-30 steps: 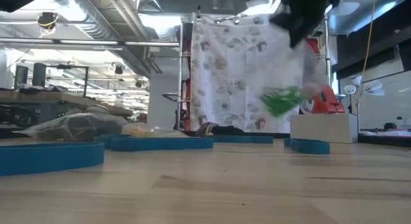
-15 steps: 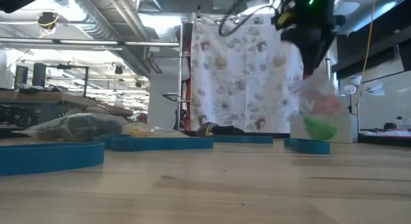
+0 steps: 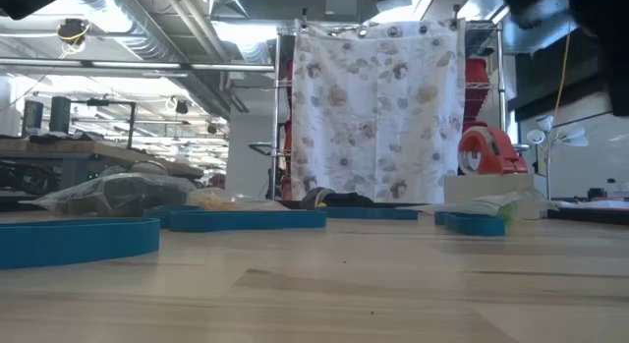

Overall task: Sort rubber bands
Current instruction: Open the transparent zip bag

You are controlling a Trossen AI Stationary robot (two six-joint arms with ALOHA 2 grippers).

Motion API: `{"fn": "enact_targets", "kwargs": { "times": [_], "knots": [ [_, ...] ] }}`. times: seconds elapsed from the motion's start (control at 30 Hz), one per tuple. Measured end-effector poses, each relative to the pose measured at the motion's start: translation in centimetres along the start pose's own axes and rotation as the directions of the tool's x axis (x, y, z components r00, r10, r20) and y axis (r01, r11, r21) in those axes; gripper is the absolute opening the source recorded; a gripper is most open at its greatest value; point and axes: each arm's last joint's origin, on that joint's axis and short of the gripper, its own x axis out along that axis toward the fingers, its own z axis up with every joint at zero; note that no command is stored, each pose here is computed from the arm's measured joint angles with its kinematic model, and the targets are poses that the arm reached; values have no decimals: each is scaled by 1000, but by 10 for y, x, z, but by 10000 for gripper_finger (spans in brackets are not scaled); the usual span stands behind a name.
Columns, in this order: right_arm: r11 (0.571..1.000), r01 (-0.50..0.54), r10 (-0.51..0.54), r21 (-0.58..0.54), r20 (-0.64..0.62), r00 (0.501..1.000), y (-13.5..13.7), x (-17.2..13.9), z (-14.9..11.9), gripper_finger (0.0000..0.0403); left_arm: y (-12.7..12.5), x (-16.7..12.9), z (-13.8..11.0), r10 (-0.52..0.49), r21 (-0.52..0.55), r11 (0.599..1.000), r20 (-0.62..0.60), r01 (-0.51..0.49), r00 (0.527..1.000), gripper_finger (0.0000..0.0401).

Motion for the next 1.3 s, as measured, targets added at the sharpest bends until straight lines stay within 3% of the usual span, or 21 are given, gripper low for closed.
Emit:
{"fn": "enact_targets", "kwargs": {
  "times": [0.2,0.37,0.57,0.7,0.8,1.03,1.17,1.3],
  "knots": [
    [996,-5,10,88,-59,998,-2,41,-34,205,-2,3,-1,17,7,1000,6,-17,1000,1],
    [987,-15,24,162,-53,998,-9,72,-45,205,-5,9,-4,53,28,998,16,-54,998,1],
    [952,-209,215,222,-5,977,-3,103,-47,205,-10,23,-5,121,48,991,21,-122,992,1],
    [886,-404,371,228,173,912,17,105,-41,205,-18,38,-5,139,57,988,40,-141,989,1],
    [817,-545,479,187,304,823,34,107,-34,205,-27,52,-4,134,86,987,58,-139,989,1],
    [707,-699,605,112,417,678,69,133,-7,205,-49,96,0,113,157,979,116,-131,987,1],
    [707,-705,657,-64,430,619,90,128,7,205,-54,126,3,81,173,980,99,-98,992,1],
    [720,-645,685,-256,414,599,109,99,11,205,-52,159,9,16,86,996,57,-21,998,1]
  ]
}}
